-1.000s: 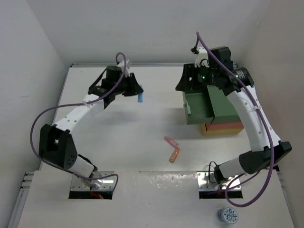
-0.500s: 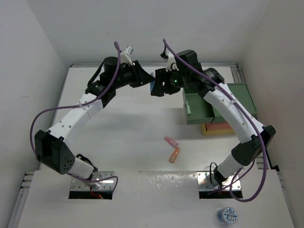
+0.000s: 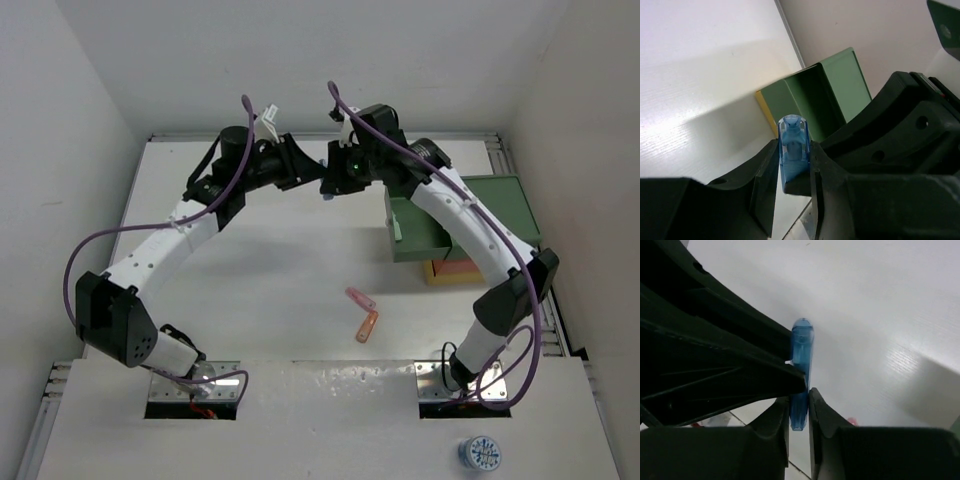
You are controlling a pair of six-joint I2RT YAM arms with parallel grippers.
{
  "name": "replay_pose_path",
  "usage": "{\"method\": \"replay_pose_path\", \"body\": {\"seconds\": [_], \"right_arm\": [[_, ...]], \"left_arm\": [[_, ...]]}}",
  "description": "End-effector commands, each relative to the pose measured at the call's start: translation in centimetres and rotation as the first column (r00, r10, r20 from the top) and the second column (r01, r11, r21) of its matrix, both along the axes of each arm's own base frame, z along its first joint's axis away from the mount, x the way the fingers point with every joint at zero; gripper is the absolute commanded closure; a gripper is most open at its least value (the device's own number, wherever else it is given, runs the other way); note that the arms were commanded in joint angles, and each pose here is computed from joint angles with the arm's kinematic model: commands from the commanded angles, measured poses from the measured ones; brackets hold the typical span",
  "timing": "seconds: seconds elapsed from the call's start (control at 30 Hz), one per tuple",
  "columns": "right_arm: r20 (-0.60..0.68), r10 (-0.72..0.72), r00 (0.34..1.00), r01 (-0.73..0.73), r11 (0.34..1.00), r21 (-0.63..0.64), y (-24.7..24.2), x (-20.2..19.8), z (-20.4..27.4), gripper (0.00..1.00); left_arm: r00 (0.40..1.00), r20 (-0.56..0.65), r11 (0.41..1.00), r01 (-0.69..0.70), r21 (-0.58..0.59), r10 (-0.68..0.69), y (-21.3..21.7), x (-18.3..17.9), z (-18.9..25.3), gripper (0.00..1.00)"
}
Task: Sort the stationery into containers
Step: Pick up the stationery from the center of the board, then place the stationery in the drawer.
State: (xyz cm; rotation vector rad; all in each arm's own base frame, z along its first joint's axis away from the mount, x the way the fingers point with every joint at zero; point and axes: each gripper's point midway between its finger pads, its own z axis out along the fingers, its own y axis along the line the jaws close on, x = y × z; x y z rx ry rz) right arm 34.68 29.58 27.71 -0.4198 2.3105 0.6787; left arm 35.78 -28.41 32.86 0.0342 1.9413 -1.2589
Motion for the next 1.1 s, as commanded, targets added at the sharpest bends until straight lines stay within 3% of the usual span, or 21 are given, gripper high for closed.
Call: {"method": "replay_pose_path", "body": {"seconds": [0.0,0.03,0.1,0.27,0.33,0.4,0.47,0.6,0.7,0.73,0.83,0.97,1.07], "right_arm": [[0.120,-0.027,0.992,0.022,0.999,0.042,-0.4,1.2,3.6,0.90],[0.127,-0.025,0.992,0.021,0.999,0.034,-0.9,1.2,3.7,0.98],[0.145,-0.037,0.989,0.035,0.999,0.021,-2.7,0.7,4.1,1.00],[0.192,-0.096,0.977,0.109,0.992,-0.060,-8.8,-0.5,4.5,1.00],[0.237,-0.115,0.965,0.140,0.986,-0.093,-11.1,-1.2,5.4,1.00],[0.221,-0.131,0.967,0.164,0.976,-0.141,-13.2,-1.8,4.2,1.00],[0.213,-0.137,0.967,0.179,0.965,-0.192,-15.0,-2.6,2.9,1.00],[0.170,-0.145,0.975,0.191,0.937,-0.292,-17.3,-3.0,0.8,1.00],[0.114,-0.179,0.977,0.208,0.908,-0.363,-18.8,-2.5,-1.0,1.00],[0.092,-0.182,0.979,0.203,0.904,-0.377,-19.1,-2.7,-1.4,1.00],[0.018,-0.194,0.981,0.184,0.891,-0.416,-19.8,-2.4,-3.6,1.00],[-0.042,-0.199,0.979,0.159,0.879,-0.450,-20.4,-2.6,-5.3,0.98],[-0.083,-0.189,0.979,0.129,0.874,-0.468,-20.5,-3.0,-6.2,0.85]], "left_arm": [[0.998,0.056,0.999,0.024,-0.035,-0.022,0.1,-1.3,2.4,0.68],[0.999,0.053,1.000,0.014,-0.026,-0.013,0.4,-1.1,2.2,0.55],[0.999,0.049,1.000,-0.018,0.008,0.018,1.5,-0.5,1.3,0.41],[0.989,0.146,0.985,-0.048,0.167,0.024,4.1,0.8,-1.3,0.28],[0.982,0.184,0.974,-0.005,0.226,-0.038,4.3,0.5,-2.6,0.26],[0.935,0.276,0.947,0.143,0.287,-0.225,3.3,-1.0,-3.4,0.26],[0.834,0.369,0.892,0.280,0.355,-0.409,2.4,-3.0,-4.5,0.27],[0.701,0.427,0.805,0.378,0.457,-0.571,1.0,-5.2,-7.1,0.30],[0.567,0.468,0.731,0.444,0.519,-0.677,-0.3,-6.9,-8.9,0.31],[0.485,0.508,0.700,0.434,0.567,-0.712,-0.7,-7.1,-9.0,0.31],[0.321,0.532,0.620,0.456,0.638,-0.784,-2.0,-8.6,-10.3,0.21],[0.208,0.516,0.547,0.475,0.689,-0.831,-3.2,-9.7,-12.7,0.18],[0.145,0.494,0.499,0.473,0.726,-0.857,-3.9,-10.2,-14.6,0.19]]}}
